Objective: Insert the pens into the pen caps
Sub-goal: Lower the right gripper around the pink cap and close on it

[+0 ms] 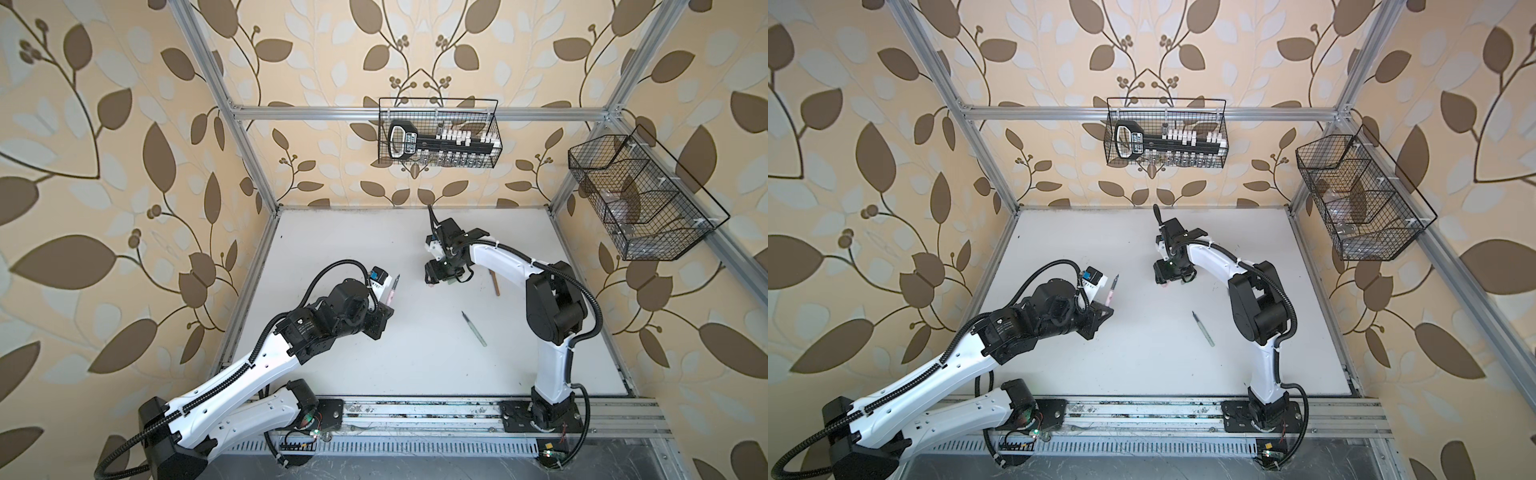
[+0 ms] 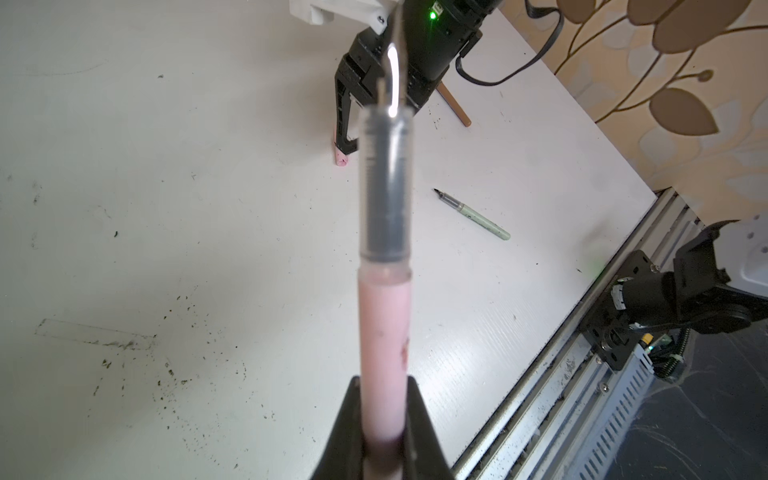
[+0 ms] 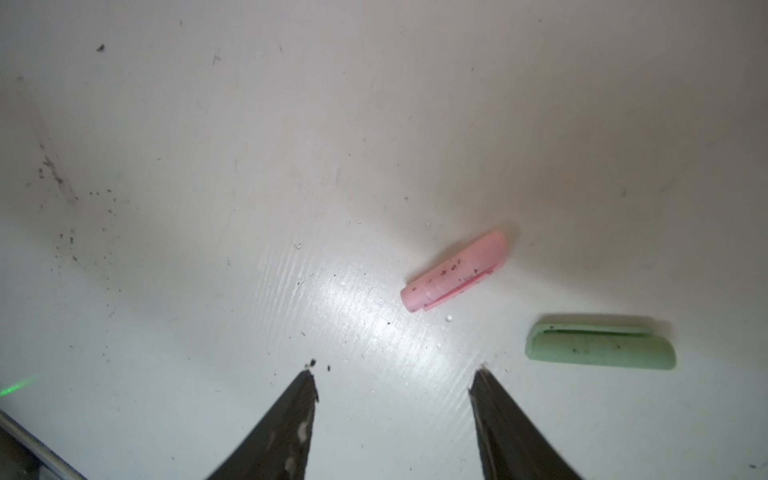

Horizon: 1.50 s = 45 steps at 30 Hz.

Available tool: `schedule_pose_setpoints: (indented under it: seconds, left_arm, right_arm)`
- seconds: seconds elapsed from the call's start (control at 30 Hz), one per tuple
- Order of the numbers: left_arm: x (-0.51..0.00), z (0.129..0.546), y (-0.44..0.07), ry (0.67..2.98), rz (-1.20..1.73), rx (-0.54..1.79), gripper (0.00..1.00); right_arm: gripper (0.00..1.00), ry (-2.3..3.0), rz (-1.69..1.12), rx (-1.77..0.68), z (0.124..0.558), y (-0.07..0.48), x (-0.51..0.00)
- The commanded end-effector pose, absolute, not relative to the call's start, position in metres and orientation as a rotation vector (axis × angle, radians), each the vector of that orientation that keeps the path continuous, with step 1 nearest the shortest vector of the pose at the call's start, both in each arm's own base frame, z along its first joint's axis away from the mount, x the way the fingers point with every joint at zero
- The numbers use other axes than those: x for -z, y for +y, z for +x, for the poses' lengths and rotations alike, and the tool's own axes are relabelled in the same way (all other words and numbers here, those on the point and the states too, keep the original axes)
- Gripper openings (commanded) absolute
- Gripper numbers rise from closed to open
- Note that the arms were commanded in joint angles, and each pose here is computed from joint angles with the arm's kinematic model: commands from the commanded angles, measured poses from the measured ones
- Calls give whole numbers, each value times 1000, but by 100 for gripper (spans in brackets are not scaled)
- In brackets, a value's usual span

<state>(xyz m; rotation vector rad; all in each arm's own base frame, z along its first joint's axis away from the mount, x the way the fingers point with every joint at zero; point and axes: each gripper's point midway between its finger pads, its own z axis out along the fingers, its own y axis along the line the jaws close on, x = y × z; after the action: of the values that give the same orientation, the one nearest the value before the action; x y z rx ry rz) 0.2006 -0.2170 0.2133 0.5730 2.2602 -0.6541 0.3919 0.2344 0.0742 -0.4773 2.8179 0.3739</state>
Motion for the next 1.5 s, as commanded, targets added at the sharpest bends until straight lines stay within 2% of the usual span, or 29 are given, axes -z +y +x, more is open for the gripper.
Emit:
schedule_pose_setpoints:
  seconds: [0.0,0.13,0.27,1.13,1.3,1.47]
  left_arm:
    - [-216,202,-215,2245,560,641,13]
    - [-219,201,-215,2234,559,650,13]
    - [-220,201,-215,2226,560,650,13]
    - [-213,203,-218,2247,575,643,13]
    - [-212,203,-217,2248,573,637,13]
    - [-213,202,-217,2243,570,645,14]
  right_arm:
    - [62,2809,-367,-407,389,249,-68]
    - [64,2818,-324,-404,391,248,-53]
    - [64,2811,-266,-269,401,230,-46]
    - [60,2868,-234,-294,409,236,-10]
    - [55,2877,-272,-295,409,244,-8]
    - [49,2908,-295,-157,407,228,-4]
